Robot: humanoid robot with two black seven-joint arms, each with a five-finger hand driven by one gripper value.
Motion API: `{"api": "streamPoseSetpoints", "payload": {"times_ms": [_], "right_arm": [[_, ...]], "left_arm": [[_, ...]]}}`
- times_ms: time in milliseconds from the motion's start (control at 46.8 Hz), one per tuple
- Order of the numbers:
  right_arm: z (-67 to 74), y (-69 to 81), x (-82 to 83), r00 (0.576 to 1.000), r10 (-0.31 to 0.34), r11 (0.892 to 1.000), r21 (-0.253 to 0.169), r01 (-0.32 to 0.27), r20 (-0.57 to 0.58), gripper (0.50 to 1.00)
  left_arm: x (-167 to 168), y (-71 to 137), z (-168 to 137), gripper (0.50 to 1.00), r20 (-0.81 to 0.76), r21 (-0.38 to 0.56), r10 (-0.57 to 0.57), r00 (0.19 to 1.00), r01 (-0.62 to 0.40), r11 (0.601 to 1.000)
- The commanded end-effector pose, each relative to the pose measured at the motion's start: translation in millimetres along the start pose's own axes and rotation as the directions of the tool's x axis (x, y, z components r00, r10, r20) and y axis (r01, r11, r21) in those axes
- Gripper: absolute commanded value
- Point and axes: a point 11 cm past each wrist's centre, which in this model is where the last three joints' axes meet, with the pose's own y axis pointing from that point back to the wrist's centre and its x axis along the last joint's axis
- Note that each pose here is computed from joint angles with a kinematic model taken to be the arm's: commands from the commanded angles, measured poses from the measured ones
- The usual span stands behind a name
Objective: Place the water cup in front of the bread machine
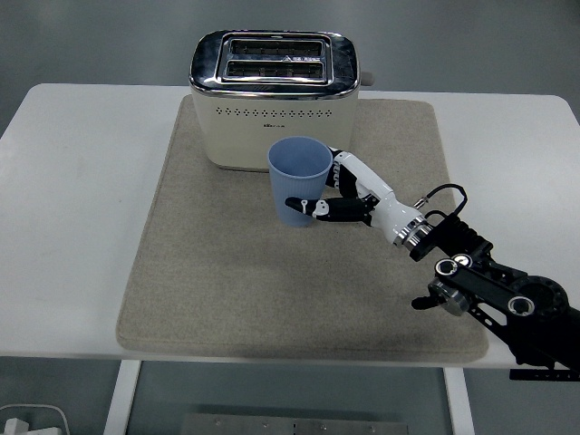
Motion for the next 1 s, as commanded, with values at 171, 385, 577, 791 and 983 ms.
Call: {"api": "streamPoseSetpoints", "payload": {"times_ms": [171,385,577,791,983], "right_arm": [[-3.6,-21.0,-14.7,1.0,-0.016,1.0,0.011,0.016,-0.005,0.5],[7.8,-26.9,-20.3,1.0,-0.02,1.0,-0.018,0.02,-0.023,0.5],[10.2,-30.2,-22.3,0.998,-0.025,0.999,-0.022,0.024,-0.053,0.5],[6.5,-34.5,-26.2,0.997,-0.028,1.0,-0.009,0.027,-0.071,0.5],[14.4,-35.1,-23.8,0.994,-0.024,0.999,-0.029,0.021,-0.11,0.5]], "left_arm": [[0.0,0.0,-0.1,1.0,0.0,0.0,0.0,1.0,0.0,1.0],[0.0,0.0,-0.1,1.0,0.0,0.0,0.0,1.0,0.0,1.0],[0.0,0.0,-0.1,1.0,0.0,0.0,0.0,1.0,0.0,1.0],[0.0,0.0,0.0,1.0,-0.001,0.0,0.0,1.0,0.0,1.0],[0.0,0.0,-0.1,1.0,0.0,0.0,0.0,1.0,0.0,1.0]]}}
